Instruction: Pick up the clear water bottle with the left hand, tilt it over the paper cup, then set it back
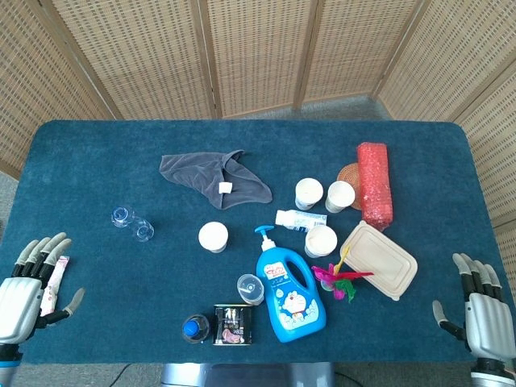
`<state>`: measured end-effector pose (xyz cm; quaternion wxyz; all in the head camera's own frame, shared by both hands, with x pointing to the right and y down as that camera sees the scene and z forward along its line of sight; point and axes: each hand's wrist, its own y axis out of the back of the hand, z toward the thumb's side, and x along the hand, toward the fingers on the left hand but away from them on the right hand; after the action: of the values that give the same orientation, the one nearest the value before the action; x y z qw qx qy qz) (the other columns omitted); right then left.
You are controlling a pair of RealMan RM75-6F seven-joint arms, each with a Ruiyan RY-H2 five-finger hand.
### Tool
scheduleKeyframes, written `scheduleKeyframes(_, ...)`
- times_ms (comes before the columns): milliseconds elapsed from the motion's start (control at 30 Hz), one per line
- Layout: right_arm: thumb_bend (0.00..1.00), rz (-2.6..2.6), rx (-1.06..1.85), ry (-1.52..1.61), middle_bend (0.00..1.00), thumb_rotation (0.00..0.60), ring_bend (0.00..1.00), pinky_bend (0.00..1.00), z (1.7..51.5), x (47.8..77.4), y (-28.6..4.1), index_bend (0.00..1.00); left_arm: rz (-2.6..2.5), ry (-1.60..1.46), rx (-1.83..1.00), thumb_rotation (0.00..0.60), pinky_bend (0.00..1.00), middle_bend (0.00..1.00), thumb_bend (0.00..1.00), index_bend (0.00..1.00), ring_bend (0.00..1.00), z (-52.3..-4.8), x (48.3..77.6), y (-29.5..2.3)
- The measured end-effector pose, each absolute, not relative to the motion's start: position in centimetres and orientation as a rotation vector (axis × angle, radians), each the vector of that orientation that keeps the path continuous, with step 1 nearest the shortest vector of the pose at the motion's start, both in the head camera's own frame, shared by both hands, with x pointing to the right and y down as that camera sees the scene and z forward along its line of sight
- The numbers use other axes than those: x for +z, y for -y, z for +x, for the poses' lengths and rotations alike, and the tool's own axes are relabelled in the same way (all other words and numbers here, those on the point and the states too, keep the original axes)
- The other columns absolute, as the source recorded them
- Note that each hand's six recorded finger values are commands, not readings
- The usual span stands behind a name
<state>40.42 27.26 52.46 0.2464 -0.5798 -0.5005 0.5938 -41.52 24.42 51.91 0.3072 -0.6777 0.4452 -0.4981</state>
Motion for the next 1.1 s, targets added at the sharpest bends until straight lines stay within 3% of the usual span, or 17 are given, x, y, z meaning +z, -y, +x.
scheduleKeyframes(433,0.4,-1.593,1.633,1.355,0.03,0.6,0.0,0.0,40.3,53.1,-26.9,0.0,-2.034,-1.365,-1.343,0.357,0.0,0.07,0.37,0.03,0.05,-43.7,54.8,-23.9)
scheduleKeyframes(700,0.39,-1.597,1.638,1.341,0.03,0.6,0.0,0.0,40.0,53.3,-26.6,0.0,-2.171,-1.544,-1.318,0.219,0.0,0.05,0.34,0.0,0.03,-46.0,57.5,-23.4)
scheduleKeyframes(1100,0.39,-1.597,1.637,1.339,0.03,0.6,0.0,0.0,39.8,53.3,-26.5,0.0,-2.347,-1.834,-1.145,0.2,0.0,0.0,0.33,0.0,0.0,-47.7,61.4,-22.1)
